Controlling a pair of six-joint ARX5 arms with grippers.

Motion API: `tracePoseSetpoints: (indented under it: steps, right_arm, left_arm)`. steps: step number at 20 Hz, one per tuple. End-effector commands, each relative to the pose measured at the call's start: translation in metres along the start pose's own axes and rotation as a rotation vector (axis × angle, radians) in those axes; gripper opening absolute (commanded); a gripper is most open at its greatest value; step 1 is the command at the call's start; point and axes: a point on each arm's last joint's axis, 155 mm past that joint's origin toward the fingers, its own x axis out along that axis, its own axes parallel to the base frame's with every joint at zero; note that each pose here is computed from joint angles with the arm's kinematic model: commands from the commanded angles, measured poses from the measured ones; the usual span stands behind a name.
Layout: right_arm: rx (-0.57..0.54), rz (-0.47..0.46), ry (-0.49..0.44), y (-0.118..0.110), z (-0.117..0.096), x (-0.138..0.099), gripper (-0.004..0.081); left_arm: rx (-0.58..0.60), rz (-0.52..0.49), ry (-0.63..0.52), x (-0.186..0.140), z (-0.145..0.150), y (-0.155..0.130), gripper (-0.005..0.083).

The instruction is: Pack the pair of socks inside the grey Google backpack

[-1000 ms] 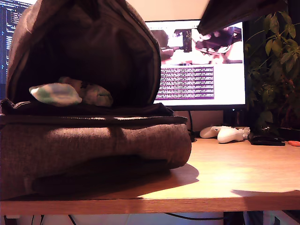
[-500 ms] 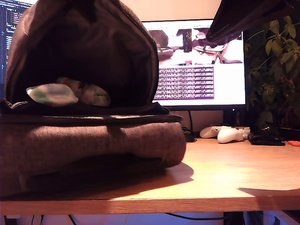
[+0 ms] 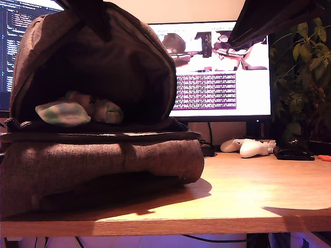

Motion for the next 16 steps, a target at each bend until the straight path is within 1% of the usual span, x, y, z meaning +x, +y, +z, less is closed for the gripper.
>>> tracePoseSetpoints:
  steps: [1, 4, 6, 7, 9, 12, 16]
  right_arm:
    - [-0.005, 0.002, 0.009, 0.001, -0.005, 0.002, -0.0011]
    - [-0.002, 0.002, -0.003, 0.001, -0.002, 0.002, -0.0011]
    - [-0.007, 0.001, -0.004, 0.001, -0.001, 0.002, -0.0011]
    - [-0.01, 0.001, -0.005, 0.001, -0.001, 0.002, -0.0011]
    - [-0.011, 0.001, -0.01, 0.001, 0.0, 0.002, -0.0011]
    - [-0.028, 0.001, -0.01, 0.001, 0.0, 0.002, -0.0011]
    - [-0.028, 0.003, -0.011, 0.001, 0.0, 0.002, -0.0011]
  left_arm:
    - [-0.008, -0.007, -0.006, 0.0, 0.003, -0.001, 0.0248]
    - [-0.007, -0.028, 0.01, 0.0, -0.002, -0.005, 0.026]
    - [-0.005, -0.053, 0.034, -0.001, -0.008, -0.011, 0.029]
    - [-0.005, -0.058, 0.046, -0.001, -0.011, -0.012, 0.0333]
    - [-0.003, -0.072, 0.06, -0.001, -0.015, -0.015, 0.0451]
    - [-0.003, -0.085, 0.078, -0.002, -0.019, -0.018, 0.0457]
    - [0.002, -0.153, 0.087, -0.011, -0.019, -0.032, 0.0459]
